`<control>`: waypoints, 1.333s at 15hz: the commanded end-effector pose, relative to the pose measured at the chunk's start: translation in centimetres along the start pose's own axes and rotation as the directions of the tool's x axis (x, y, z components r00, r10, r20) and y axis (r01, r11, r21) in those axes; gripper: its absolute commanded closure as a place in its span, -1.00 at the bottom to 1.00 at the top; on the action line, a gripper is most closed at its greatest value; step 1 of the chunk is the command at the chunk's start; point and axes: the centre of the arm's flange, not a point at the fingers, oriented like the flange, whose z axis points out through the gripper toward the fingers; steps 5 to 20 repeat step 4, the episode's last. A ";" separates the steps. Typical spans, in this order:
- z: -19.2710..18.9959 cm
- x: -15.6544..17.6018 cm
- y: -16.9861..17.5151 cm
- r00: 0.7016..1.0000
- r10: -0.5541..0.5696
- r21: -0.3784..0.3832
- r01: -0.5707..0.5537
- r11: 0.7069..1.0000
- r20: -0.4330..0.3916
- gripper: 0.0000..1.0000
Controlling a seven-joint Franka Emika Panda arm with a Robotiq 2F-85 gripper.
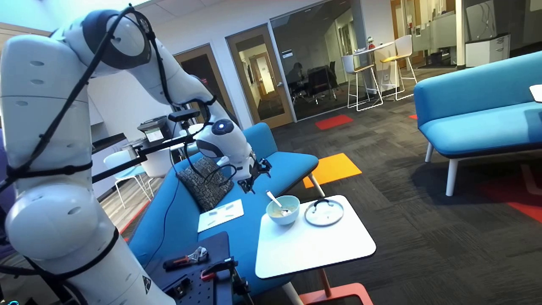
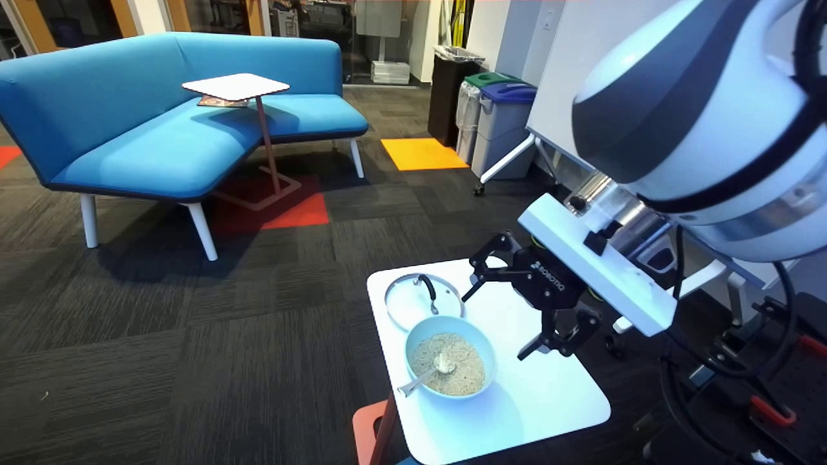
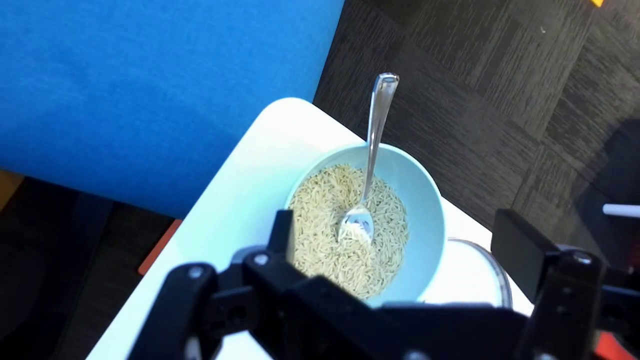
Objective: Pick up the spoon and stir the objects in the bowl
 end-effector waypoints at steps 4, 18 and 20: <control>-0.9 -0.5 1.4 0.999 -0.005 -0.014 0.004 1.000 -0.031 -1.00; -0.9 -0.5 1.4 0.999 -0.005 -0.014 0.004 1.000 -0.031 -1.00; -0.9 -0.5 1.4 0.999 -0.005 -0.014 0.004 1.000 -0.031 -1.00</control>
